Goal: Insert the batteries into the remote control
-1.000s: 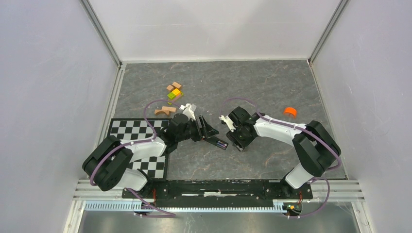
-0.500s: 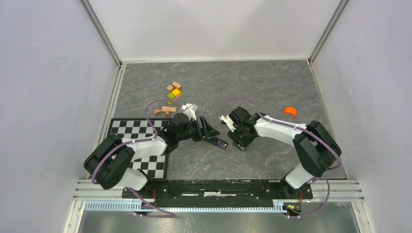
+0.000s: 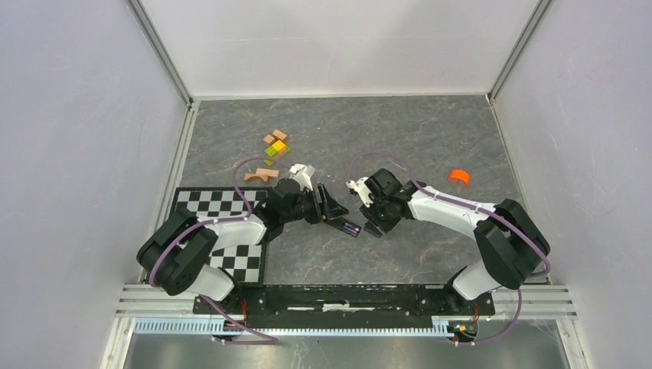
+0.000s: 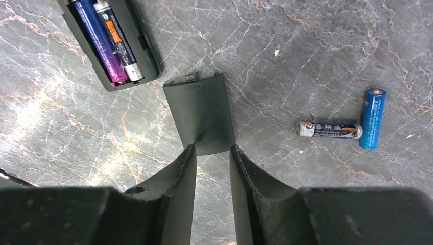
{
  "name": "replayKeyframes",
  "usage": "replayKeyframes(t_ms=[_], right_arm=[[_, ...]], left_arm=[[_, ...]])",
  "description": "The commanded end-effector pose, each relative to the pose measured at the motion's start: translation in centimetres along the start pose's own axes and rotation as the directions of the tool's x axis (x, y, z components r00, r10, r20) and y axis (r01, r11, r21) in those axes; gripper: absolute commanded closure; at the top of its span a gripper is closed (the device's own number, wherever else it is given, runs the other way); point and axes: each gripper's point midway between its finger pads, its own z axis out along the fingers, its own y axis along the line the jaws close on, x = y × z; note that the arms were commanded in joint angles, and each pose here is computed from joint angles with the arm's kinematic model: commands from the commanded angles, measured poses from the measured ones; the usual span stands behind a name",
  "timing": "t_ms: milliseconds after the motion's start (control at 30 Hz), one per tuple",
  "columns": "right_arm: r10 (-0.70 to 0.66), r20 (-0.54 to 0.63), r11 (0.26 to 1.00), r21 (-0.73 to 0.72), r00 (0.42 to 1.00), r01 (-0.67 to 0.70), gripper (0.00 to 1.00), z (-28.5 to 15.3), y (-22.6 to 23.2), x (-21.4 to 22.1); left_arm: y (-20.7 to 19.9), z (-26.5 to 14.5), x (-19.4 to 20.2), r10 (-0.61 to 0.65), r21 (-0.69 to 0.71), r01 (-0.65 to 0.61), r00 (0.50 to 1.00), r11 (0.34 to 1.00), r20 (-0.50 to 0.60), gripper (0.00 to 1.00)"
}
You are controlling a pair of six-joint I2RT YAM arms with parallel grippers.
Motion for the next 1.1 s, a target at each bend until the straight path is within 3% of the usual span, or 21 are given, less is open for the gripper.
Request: replayKeyframes(t_ms=[0, 100, 267, 400, 633, 800, 1067], right_arm=[[-0.014, 0.052, 1.0, -0.02, 0.999, 0.015, 0.66, -0.4, 0.5, -0.9], [-0.02, 0.047, 1.0, -0.017, 0.999, 0.02, 0.64, -0.2, 0.5, -0.8], [-0.057, 0.05, 0.998, 0.004, 0.997, 0.057, 0.45, 0.0, 0.4, -1.4], [-0.07, -0.001, 0.997, 0.008, 0.998, 0.07, 0.4, 0.6, 0.2, -1.2], [-0.058, -0.107, 0.998, -0.001, 0.993, 0.058, 0.44, 1.3, 0.3, 0.3], [-0.038, -0.18, 0.999, 0.003, 0.983, 0.039, 0.59, 1.7, 0.3, 1.5], [-0.015, -0.119, 1.0, 0.02, 0.993, 0.018, 0.65, 0.8, 0.2, 0.3]], left_arm=[[-1.5, 0.0, -1.9, 0.035, 0.038, -0.037, 0.997, 0.999, 0.062, 0.32], [-1.4, -0.1, -2.0, 0.034, 0.035, -0.036, 0.997, 0.999, 0.065, 0.32], [-1.2, -0.3, -2.1, 0.03, 0.03, -0.032, 0.997, 0.999, 0.073, 0.32], [-1.1, -0.4, -2.3, 0.032, 0.028, -0.034, 0.997, 0.999, 0.077, 0.32], [-1.0, -0.7, -2.6, 0.035, 0.027, -0.038, 0.996, 0.999, 0.085, 0.31], [-0.9, -0.8, -2.7, 0.044, 0.029, -0.046, 0.996, 0.998, 0.083, 0.31], [-1.5, -0.4, -2.0, 0.059, 0.068, -0.061, 0.998, 0.996, 0.03, 0.31]])
